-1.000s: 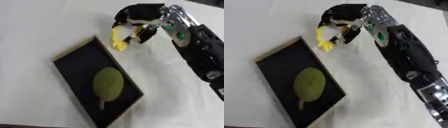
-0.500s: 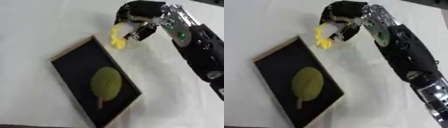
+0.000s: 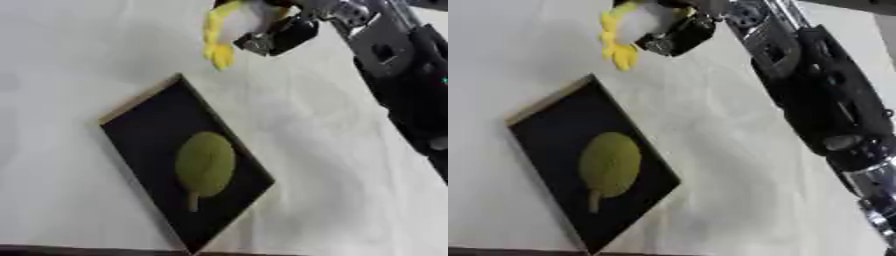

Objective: Pick up objects on the table and place them in the box.

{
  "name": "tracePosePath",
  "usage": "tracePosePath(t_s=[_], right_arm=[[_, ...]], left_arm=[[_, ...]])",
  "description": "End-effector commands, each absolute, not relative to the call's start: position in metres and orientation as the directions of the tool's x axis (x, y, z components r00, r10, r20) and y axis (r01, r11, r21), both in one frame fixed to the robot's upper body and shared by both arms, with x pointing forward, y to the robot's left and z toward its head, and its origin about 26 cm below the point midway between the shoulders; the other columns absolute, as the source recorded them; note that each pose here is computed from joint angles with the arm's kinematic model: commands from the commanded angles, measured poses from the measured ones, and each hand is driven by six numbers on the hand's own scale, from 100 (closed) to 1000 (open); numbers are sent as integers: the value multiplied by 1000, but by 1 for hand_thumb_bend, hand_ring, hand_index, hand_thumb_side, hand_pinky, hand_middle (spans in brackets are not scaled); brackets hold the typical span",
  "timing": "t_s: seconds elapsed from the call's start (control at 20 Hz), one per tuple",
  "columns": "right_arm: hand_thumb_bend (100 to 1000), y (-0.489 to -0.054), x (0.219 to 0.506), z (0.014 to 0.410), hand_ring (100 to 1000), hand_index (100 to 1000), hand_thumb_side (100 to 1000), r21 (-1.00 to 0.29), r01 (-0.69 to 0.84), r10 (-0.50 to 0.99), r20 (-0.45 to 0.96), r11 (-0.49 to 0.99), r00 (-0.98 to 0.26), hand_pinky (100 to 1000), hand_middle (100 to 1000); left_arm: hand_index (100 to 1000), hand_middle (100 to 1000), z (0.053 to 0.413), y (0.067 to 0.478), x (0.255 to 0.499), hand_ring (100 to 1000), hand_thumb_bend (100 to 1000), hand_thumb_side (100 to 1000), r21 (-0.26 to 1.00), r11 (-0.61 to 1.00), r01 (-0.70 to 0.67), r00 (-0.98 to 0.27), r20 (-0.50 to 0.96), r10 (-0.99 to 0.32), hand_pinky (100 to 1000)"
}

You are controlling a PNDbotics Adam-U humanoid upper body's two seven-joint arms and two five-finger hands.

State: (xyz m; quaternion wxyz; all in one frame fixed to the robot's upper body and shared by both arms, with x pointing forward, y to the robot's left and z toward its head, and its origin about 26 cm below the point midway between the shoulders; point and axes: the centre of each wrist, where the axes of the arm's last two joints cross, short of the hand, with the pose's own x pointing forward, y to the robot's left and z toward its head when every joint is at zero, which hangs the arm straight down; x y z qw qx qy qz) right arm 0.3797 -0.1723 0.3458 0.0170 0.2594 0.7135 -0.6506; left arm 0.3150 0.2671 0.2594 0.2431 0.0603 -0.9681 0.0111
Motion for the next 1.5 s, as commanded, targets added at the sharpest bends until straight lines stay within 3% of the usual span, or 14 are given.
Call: tracePosePath(t_s=[0.05,0.45,1.0,1.2,1.35,1.5], right_arm=[[135,-157,354,360,720,647,112,-888,460,305,-439,0,-845,803,362],[100,-116,351,335,745,667,100,-934,357,295,-334,25,-895,797,342],[100,-86,369,293,761,682,109,-965,261,348,-248,-8,-904,803,355],[100,-81,380,273,795,733,127,-968,246,372,-248,-52,-894,817,434],[100,-80,386,261,845,810,158,-967,238,372,-256,-93,-892,831,547],[169,-80,389,255,885,861,168,-961,237,345,-273,-143,-898,847,629]], left_arm=[[784,577,270,274,310,691,100,611,-32,983,-183,-894,422,-153,785],[786,584,285,278,309,695,100,549,-18,964,-264,-916,317,-245,786],[786,582,287,275,309,693,100,544,19,968,-251,-926,286,-246,786],[786,581,287,274,310,693,100,550,22,970,-243,-927,289,-239,787],[786,580,286,274,310,692,100,551,25,971,-239,-927,292,-236,787],[785,580,286,274,310,692,100,554,24,971,-238,-926,296,-234,786]])
